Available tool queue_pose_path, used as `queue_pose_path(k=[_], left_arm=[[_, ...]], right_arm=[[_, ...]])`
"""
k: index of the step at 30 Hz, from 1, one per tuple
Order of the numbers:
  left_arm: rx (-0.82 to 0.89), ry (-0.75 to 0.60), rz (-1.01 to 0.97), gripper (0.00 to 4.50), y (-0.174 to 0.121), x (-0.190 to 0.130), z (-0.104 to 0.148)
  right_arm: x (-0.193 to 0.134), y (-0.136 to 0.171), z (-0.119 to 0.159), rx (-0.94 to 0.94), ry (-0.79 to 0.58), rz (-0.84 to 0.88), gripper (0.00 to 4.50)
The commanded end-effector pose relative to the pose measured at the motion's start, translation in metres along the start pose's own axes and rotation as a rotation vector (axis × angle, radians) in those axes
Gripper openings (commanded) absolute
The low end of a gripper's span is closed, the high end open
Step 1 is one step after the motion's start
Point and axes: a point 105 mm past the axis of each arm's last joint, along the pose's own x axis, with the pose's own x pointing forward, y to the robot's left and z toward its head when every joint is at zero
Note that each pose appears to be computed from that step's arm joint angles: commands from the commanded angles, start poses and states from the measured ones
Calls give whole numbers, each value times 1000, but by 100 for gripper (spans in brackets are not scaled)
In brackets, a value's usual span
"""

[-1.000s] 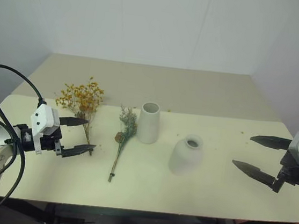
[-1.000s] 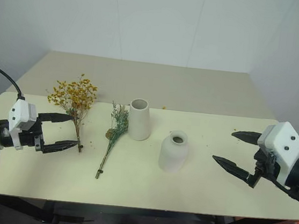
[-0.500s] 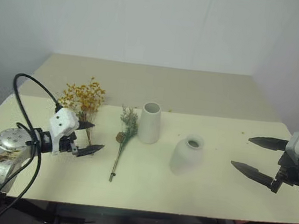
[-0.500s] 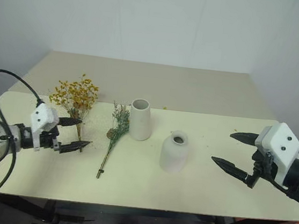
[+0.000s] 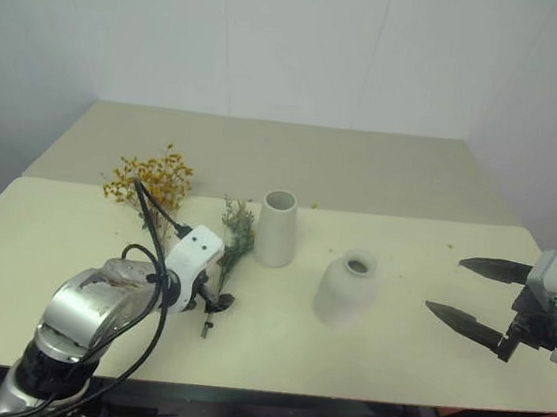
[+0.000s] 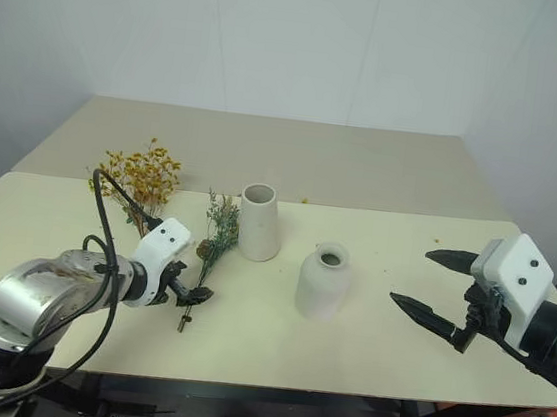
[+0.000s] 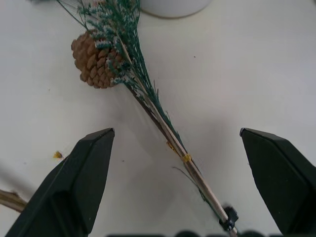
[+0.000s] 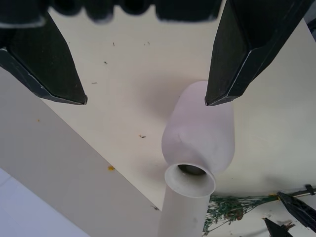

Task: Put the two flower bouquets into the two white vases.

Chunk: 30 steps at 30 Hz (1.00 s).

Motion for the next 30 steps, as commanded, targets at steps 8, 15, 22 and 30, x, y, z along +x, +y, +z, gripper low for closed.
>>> queue_pose_path(k=[8, 15, 22, 30], left_arm=[[-133, 31, 105, 447, 7, 17, -2], [-153, 81, 103, 447, 2, 29, -8], [-217, 106, 112, 447, 2, 41, -6], [-243, 106, 84, 357, -4, 48, 2]], right_arm=[[-9, 25, 57, -75, -150, 178, 450], [-1, 50, 71, -108, -149, 305, 450], [13, 59, 66, -113, -128, 324, 450], [16, 55, 62, -111, -116, 301, 450]])
